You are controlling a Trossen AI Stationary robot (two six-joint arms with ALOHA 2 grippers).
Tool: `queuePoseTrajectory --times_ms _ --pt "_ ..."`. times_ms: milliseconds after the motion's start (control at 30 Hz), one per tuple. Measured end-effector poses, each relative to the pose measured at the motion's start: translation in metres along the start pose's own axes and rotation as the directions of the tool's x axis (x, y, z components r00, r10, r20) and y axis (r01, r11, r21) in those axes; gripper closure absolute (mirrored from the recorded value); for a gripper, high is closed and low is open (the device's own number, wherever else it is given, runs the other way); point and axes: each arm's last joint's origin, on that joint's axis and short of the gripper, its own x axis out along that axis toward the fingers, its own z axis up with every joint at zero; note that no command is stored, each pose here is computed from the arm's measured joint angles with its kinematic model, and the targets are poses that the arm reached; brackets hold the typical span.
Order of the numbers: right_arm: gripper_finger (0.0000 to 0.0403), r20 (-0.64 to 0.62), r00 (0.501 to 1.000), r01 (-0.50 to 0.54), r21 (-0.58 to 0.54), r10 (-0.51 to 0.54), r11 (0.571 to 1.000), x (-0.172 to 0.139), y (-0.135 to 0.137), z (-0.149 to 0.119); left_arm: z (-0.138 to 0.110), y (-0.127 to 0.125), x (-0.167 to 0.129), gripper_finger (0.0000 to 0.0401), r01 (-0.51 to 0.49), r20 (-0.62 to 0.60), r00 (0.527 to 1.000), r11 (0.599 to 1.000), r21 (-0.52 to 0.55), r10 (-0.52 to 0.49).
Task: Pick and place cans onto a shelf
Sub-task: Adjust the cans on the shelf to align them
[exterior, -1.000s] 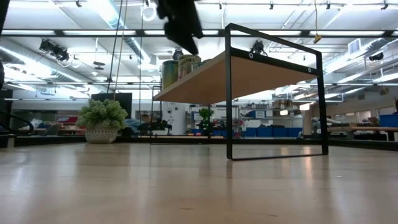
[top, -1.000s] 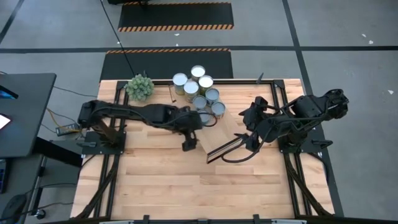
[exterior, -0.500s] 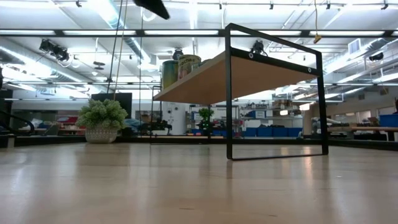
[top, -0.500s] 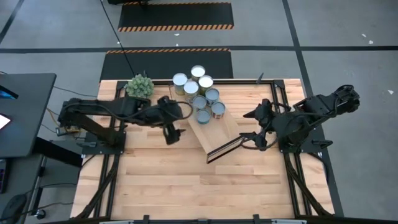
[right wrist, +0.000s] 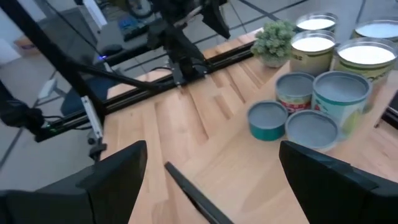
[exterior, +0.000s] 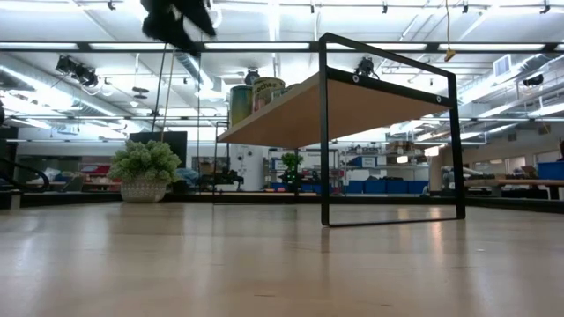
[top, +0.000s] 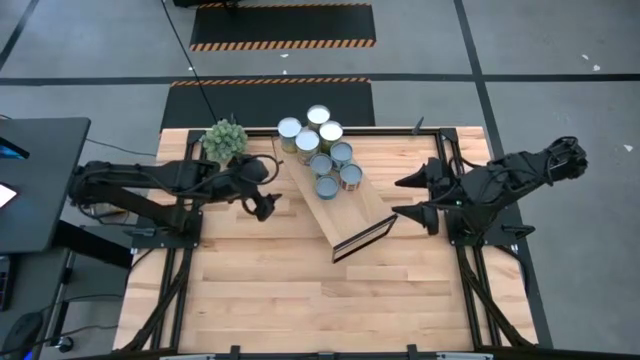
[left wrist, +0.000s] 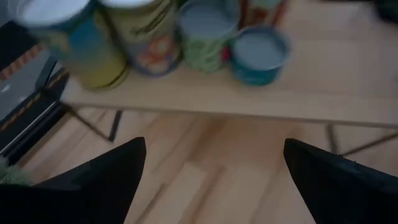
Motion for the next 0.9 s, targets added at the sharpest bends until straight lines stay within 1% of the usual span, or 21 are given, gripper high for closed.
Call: queuePoseTrajectory --times_ms 100,200,267,400,600,733,900 --pt "0.003 0.007 1.0 0.015 0.003 -0.015 1.0 0.001 -0.002 0.001 -0.007 0.008 0.018 0.0012 -0.027 -0.004 1.0 1.0 0.0 0.027" --pt "0.003 0.009 0.999 0.032 0.008 -0.032 0.999 0.003 -0.004 0.002 -0.009 0.016 0.036 0.0012 -0.019 0.028 0.999 0.999 0.029 0.018" --pt "0.003 0.01 0.999 0.038 0.022 -0.038 0.999 0.004 -0.005 0.003 -0.009 0.024 0.045 0.0012 -0.036 0.058 0.998 0.999 0.038 0.033" --pt "0.003 0.006 0.999 0.044 0.052 -0.044 0.998 0.006 -0.005 0.003 -0.004 0.048 0.06 0.0012 -0.07 0.091 0.994 0.997 0.036 0.066" --pt "0.003 -0.004 0.998 0.071 0.067 -0.07 0.995 0.014 -0.002 0.001 0.002 0.084 0.073 0.0012 -0.054 0.127 0.991 0.994 0.096 0.042" --pt "0.003 -0.007 0.996 0.093 0.082 -0.092 0.992 0.018 -0.001 0.0 0.004 0.105 0.076 0.0012 -0.008 0.12 0.993 0.99 0.138 -0.009" --pt "0.003 -0.004 0.993 0.114 0.109 -0.115 0.987 0.021 -0.002 0.0 0.004 0.119 0.086 0.0012 0.111 0.098 0.987 0.986 0.127 -0.124"
